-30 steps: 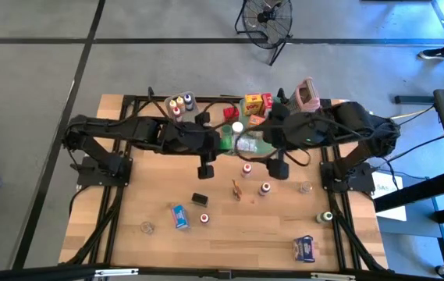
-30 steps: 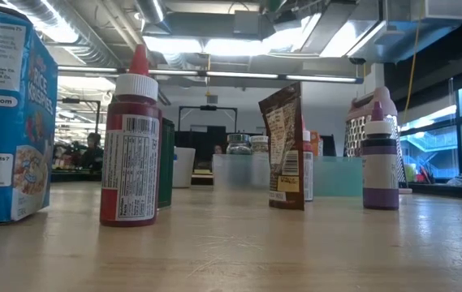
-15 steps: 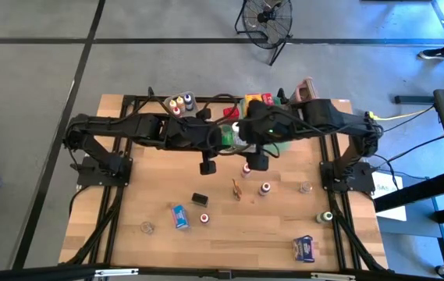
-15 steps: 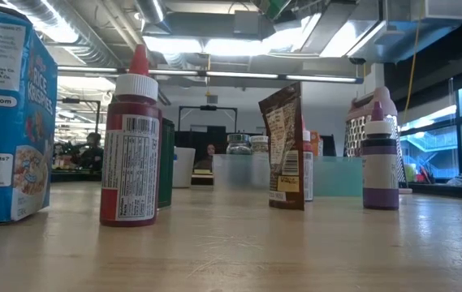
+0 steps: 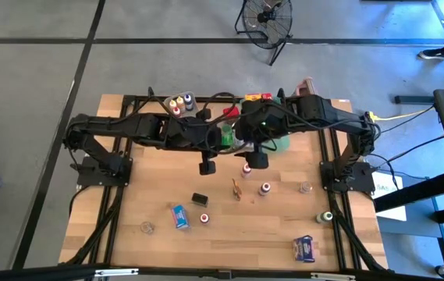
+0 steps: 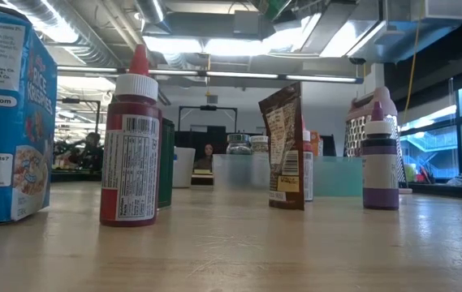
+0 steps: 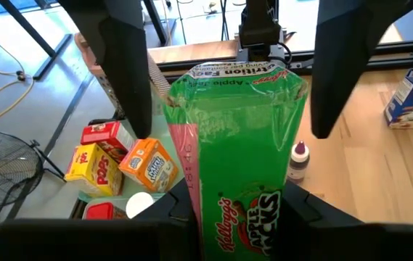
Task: Pick & Place Kitchen Items
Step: Put the green cereal box into the green bin
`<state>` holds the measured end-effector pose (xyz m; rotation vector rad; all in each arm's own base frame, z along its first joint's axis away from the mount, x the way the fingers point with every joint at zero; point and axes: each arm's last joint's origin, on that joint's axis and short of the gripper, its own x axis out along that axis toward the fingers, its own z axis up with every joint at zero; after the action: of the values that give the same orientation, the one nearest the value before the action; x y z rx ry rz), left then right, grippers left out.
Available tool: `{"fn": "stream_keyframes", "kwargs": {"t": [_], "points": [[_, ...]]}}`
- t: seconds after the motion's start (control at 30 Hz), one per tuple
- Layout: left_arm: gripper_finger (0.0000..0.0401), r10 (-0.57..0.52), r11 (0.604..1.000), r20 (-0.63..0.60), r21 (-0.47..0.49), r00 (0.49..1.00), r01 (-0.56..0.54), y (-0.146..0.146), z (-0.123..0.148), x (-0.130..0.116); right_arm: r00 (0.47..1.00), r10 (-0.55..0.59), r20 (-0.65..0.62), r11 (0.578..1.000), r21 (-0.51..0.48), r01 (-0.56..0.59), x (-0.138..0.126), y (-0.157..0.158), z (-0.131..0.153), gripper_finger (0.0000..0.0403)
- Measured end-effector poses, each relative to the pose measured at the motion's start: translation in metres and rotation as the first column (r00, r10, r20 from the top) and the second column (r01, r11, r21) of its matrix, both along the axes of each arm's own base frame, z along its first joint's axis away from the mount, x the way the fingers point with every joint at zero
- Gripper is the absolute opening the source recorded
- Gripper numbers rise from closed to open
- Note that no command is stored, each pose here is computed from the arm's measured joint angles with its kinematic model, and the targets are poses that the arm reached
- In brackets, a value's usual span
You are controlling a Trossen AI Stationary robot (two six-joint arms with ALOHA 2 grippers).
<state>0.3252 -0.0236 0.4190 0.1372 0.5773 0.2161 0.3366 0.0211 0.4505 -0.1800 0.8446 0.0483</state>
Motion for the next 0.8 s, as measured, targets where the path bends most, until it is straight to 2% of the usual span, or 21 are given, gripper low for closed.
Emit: {"fn": "stream_keyframes", "kwargs": {"t": [0.2,0.33,0.5,0.8], "points": [[0.0093,0.001,1.0,0.0,-0.001,1.0,-0.001,0.0,0.0,0.0,1.0,0.025,0.011,1.0,0.013,-0.025,0.0011,-0.0033,0.0008,0.0394],[0.0093,0.001,1.0,0.0,-0.001,1.0,-0.001,0.0001,0.0,0.0,1.0,0.018,0.007,1.0,0.015,-0.018,0.001,-0.006,0.0005,0.0372],[0.0093,0.0,1.0,0.0,0.0,1.0,0.0,0.0001,0.0,0.0,1.0,0.017,0.007,1.0,0.015,-0.017,0.001,-0.0065,0.0005,0.0322],[0.0093,0.0,1.0,-0.001,0.001,1.0,0.0,0.0001,-0.0001,0.0,1.0,0.025,0.003,0.999,0.027,-0.025,0.0008,-0.0066,0.0003,0.0208]]}}
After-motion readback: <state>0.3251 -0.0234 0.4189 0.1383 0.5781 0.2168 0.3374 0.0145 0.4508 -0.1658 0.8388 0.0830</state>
